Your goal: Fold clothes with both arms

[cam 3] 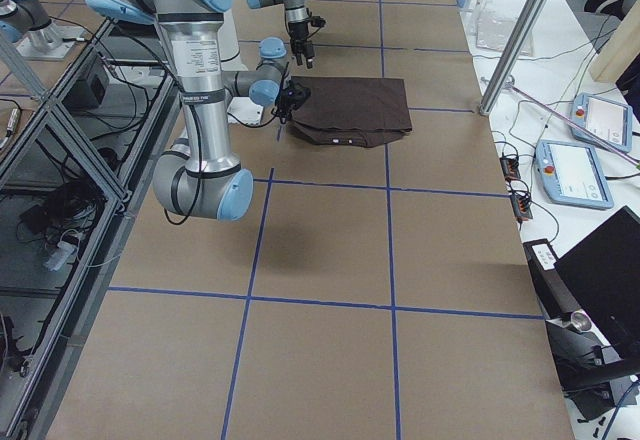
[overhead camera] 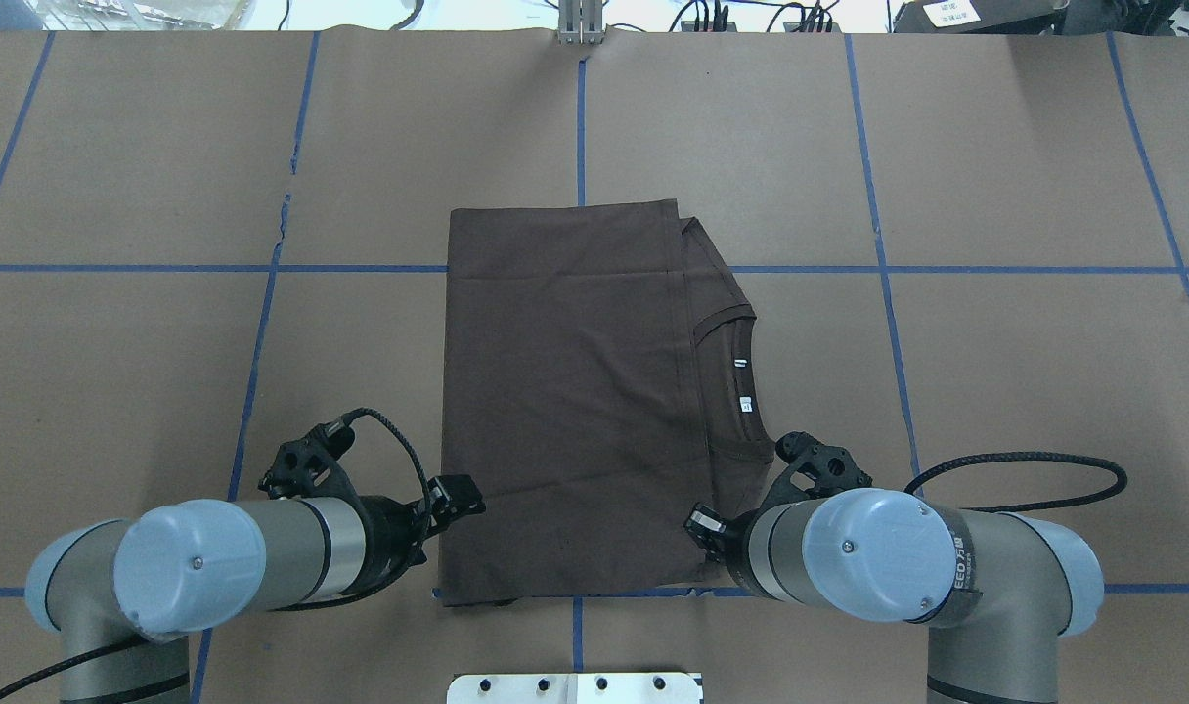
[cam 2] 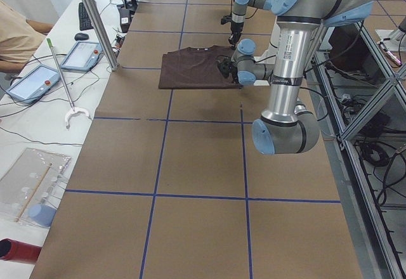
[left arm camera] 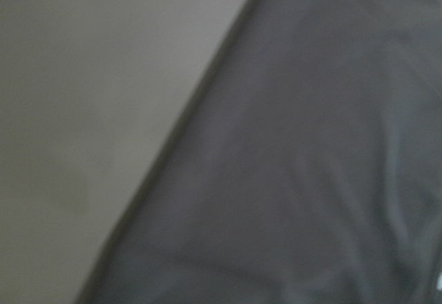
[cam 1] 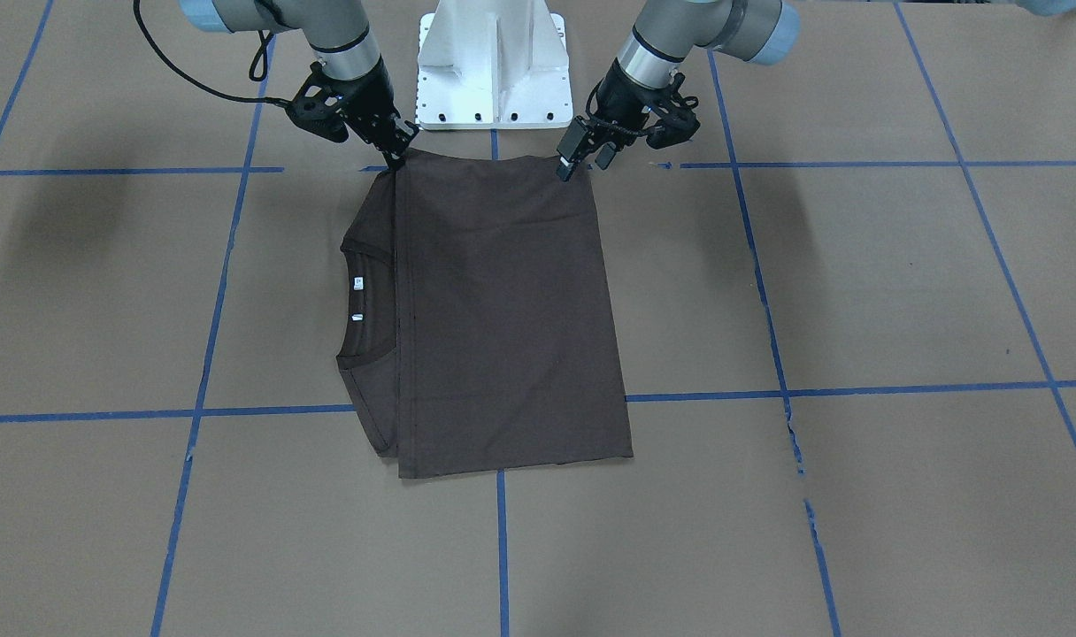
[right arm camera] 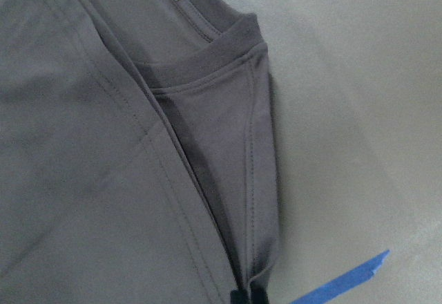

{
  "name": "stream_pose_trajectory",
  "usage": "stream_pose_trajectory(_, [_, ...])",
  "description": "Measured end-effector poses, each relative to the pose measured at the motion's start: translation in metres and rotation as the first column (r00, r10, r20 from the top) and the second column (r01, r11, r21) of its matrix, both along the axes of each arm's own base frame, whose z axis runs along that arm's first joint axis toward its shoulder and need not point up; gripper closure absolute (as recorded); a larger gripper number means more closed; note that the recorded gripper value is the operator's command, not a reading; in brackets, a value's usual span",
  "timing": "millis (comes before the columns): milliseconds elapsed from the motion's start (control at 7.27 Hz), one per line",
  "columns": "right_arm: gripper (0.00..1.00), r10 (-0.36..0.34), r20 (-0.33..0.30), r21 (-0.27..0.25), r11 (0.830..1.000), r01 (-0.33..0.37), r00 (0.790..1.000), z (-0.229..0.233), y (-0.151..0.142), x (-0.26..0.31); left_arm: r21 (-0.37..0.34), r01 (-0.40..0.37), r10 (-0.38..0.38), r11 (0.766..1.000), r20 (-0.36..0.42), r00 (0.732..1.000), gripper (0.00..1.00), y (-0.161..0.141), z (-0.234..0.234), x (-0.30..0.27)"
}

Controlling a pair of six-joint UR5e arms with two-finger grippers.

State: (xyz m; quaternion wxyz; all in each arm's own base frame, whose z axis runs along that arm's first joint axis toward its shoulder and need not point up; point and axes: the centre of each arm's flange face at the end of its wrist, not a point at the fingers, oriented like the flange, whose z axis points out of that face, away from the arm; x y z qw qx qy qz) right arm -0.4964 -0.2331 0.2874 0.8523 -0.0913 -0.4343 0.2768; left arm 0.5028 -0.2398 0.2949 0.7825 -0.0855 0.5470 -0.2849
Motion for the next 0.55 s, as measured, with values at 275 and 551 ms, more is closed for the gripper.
stream_pose_trajectory(275, [1.0,-0.001,0.002,0.001,1.0,0.001,1.0,-0.001,0.001,0.001,-0.014,-0.037,0.038,0.999,0.03,0.999,0.29,0.026,0.016,0.012])
stream_pose_trajectory(551, [1.0,-0.001,0.003,0.001,1.0,0.001,1.0,-0.001,0.001,0.001,-0.019,-0.059,0.06,0.998,0.053,0.997,0.39,0.039,0.022,0.02])
